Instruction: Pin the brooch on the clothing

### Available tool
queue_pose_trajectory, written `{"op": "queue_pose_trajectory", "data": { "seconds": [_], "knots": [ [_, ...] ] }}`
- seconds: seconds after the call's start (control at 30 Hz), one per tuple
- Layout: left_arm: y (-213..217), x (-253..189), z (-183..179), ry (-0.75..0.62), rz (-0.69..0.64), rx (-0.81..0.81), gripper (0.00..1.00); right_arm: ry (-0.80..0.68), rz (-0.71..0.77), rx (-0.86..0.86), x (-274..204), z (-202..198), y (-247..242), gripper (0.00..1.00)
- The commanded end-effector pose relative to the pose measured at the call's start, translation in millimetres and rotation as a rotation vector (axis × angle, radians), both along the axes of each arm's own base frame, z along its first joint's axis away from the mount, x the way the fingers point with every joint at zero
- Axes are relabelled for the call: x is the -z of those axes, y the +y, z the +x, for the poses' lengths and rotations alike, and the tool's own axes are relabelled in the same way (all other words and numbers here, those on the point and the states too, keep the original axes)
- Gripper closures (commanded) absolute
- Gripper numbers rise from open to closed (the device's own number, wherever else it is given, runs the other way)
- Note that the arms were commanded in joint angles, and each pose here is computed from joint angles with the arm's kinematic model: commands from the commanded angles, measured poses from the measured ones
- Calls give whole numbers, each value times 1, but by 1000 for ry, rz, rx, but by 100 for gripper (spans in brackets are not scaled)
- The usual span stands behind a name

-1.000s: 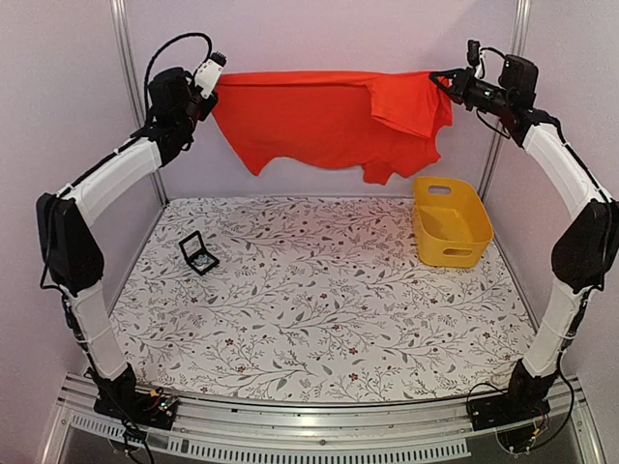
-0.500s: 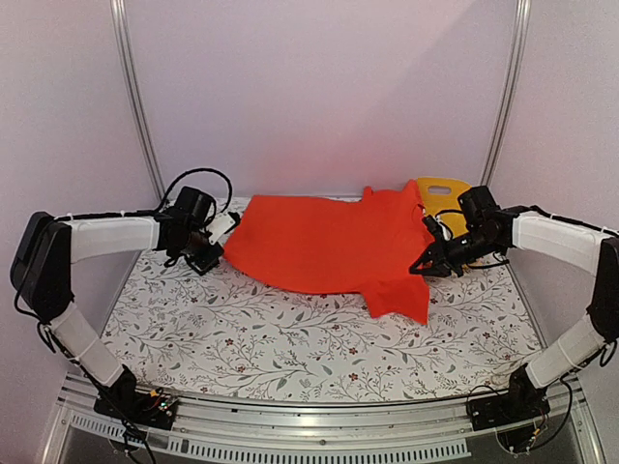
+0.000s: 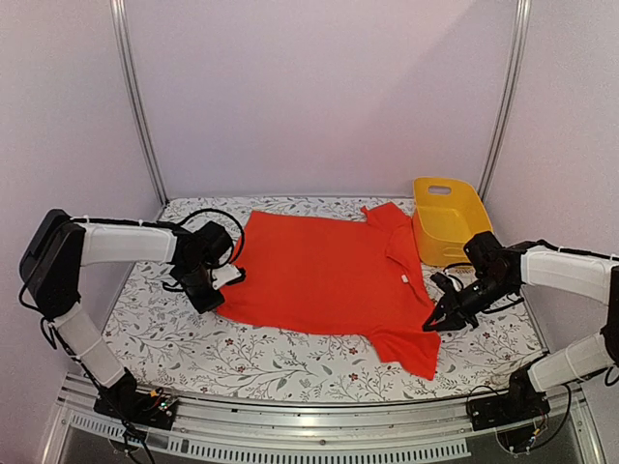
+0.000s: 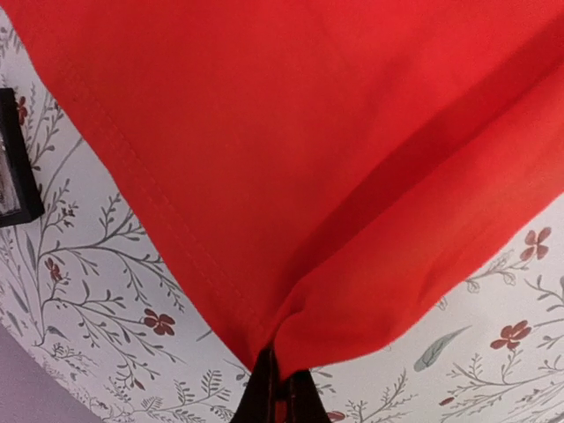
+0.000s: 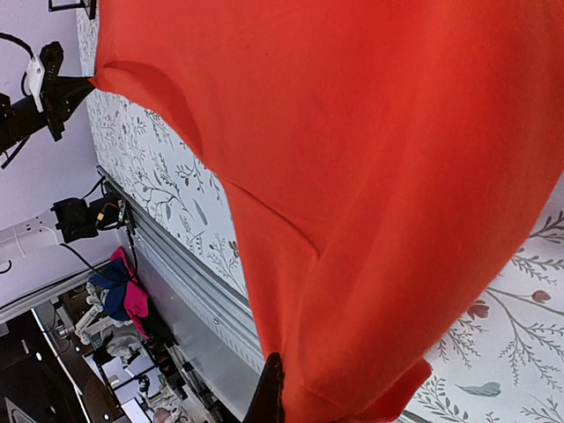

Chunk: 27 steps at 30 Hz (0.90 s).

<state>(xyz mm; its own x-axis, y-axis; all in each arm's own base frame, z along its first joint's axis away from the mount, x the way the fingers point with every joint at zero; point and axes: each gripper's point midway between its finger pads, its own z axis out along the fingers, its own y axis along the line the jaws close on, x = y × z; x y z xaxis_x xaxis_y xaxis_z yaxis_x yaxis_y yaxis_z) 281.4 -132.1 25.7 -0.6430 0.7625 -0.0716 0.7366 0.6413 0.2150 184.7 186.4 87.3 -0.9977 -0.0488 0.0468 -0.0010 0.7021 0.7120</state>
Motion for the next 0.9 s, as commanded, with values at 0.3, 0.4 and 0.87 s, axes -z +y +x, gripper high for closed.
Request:
{"op": "queue_pose_trajectory", "data": {
  "seconds": [0.3,0.4,0.87],
  "knots": [
    [9,-5,-59,137,98,5,100,94,-96,8,12,-36,-19,100],
    [9,-8,-55,117,107,1,100,32,-113,22,-1,-19,-18,100],
    [16,-22,-79,168,251,-11,46,-227,-502,135,-32,62,-59,48]
  ]
}}
